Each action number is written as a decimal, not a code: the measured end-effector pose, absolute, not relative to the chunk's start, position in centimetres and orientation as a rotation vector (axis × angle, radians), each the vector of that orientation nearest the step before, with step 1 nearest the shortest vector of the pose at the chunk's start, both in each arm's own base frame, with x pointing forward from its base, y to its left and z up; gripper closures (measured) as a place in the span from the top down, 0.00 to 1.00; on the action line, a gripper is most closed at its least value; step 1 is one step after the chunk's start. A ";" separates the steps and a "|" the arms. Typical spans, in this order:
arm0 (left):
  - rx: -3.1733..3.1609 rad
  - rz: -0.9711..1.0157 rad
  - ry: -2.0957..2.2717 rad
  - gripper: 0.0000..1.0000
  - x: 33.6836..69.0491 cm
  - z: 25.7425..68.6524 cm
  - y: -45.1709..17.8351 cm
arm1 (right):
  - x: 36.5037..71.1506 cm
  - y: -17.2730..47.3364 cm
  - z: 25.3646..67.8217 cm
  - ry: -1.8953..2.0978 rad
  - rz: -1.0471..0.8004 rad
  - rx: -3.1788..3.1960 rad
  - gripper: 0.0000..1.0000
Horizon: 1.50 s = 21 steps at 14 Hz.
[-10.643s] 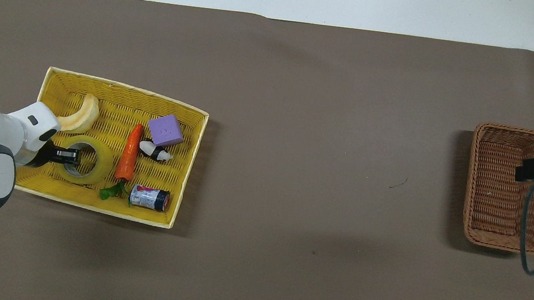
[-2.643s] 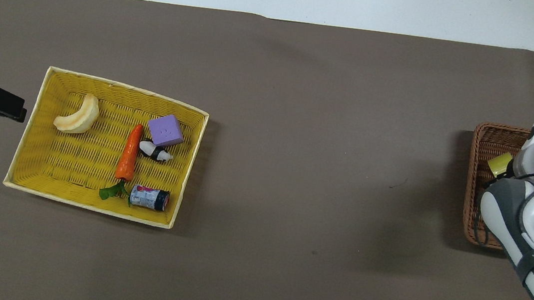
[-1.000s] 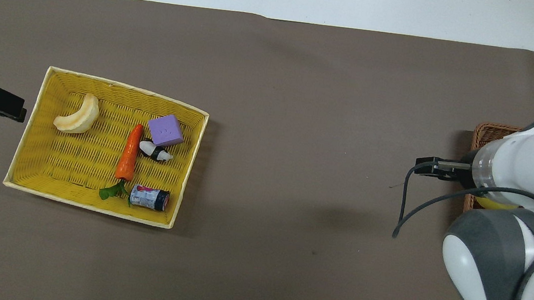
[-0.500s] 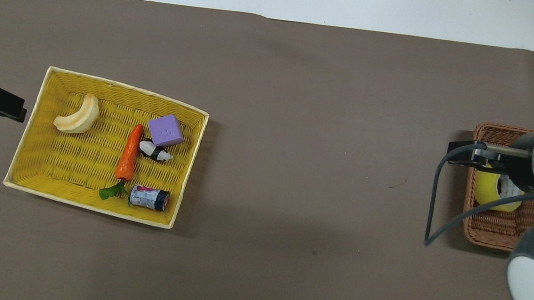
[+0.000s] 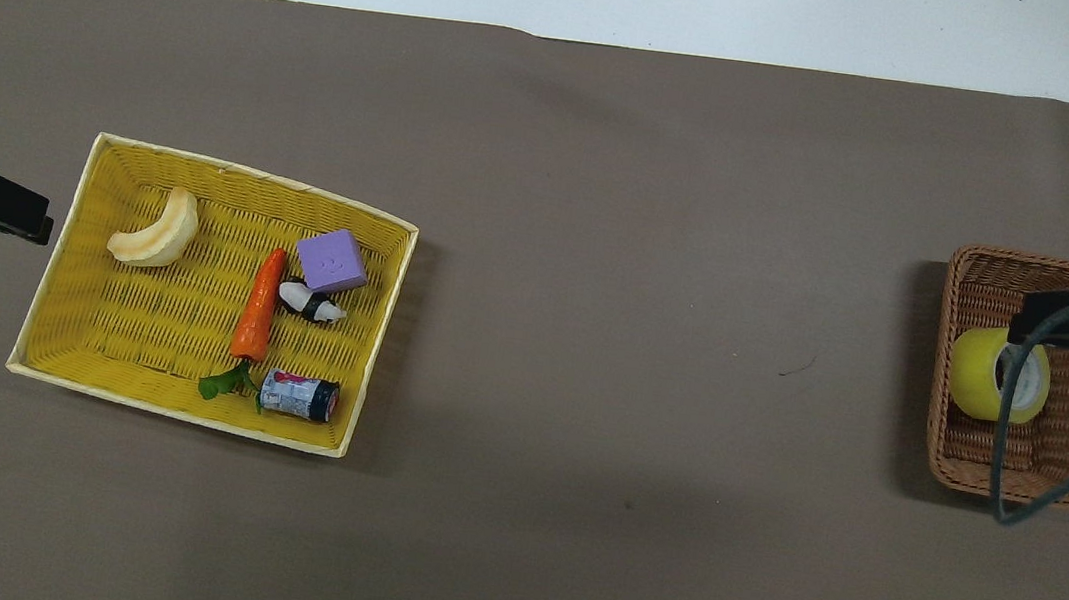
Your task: Move tape to another basket
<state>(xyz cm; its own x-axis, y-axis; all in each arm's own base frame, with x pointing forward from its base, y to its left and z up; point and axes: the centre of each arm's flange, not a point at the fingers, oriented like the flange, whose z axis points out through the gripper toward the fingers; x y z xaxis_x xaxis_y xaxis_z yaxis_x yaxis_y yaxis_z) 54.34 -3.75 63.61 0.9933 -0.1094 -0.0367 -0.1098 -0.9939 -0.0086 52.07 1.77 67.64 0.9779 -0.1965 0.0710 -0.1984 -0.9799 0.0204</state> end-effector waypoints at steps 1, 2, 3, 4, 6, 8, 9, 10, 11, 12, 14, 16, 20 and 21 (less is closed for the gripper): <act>-3.126 0.057 0.172 1.00 54.3 63.6 -3.8 | 52.1 1.6 67.2 -0.298 0.091 3.097 1.00; -3.126 0.057 0.172 1.00 54.3 63.6 -3.8 | 52.2 1.7 66.8 -0.283 0.079 3.098 1.00; -3.126 0.057 0.172 1.00 54.3 63.6 -3.8 | 52.2 1.8 66.7 -0.267 0.074 3.099 1.00; -3.126 0.057 0.172 1.00 54.3 63.6 -3.8 | 52.2 2.0 66.6 -0.232 0.073 3.102 1.00; -3.126 0.057 0.172 1.00 54.3 63.6 -3.8 | 52.2 1.9 66.8 -0.156 0.067 3.105 1.00; -3.126 0.057 0.172 1.00 54.3 63.6 -3.8 | 52.5 1.8 67.0 -0.128 0.038 3.102 1.00; -3.126 0.057 0.172 1.00 54.3 63.6 -3.8 | 52.9 1.8 67.1 -0.126 0.043 3.101 1.00; -3.126 0.057 0.172 1.00 54.3 63.6 -3.7 | 53.3 1.9 67.0 -0.125 0.050 3.101 1.00; -3.126 0.057 0.172 1.00 54.3 63.6 -3.7 | 53.5 1.9 66.9 -0.125 0.052 3.100 1.00; -3.126 0.057 0.172 1.00 54.3 63.6 -3.7 | 53.6 2.0 66.8 -0.125 0.048 3.101 1.00; -3.126 0.057 0.172 1.00 54.3 63.6 -3.8 | 53.6 1.9 66.8 -0.127 0.047 3.108 1.00; -3.126 0.057 0.172 1.00 54.3 63.6 -3.7 | 53.5 1.6 66.7 -0.138 0.033 3.112 1.00; -3.126 0.057 0.172 1.00 54.3 63.6 -3.7 | 53.0 -2.3 66.8 -0.219 -0.008 3.138 1.00; -3.126 0.057 0.172 1.00 54.3 63.6 -3.7 | 52.9 -2.9 66.8 -0.231 -0.009 3.141 1.00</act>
<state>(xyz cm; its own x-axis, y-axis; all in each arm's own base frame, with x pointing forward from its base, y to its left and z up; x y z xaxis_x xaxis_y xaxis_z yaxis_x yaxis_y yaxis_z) 54.34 -3.75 63.62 0.9933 -0.1094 -0.0367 -0.1098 -0.9939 -0.0086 52.90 -2.91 66.76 0.9892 -0.1462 -0.0061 -0.1462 -0.9892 -0.0076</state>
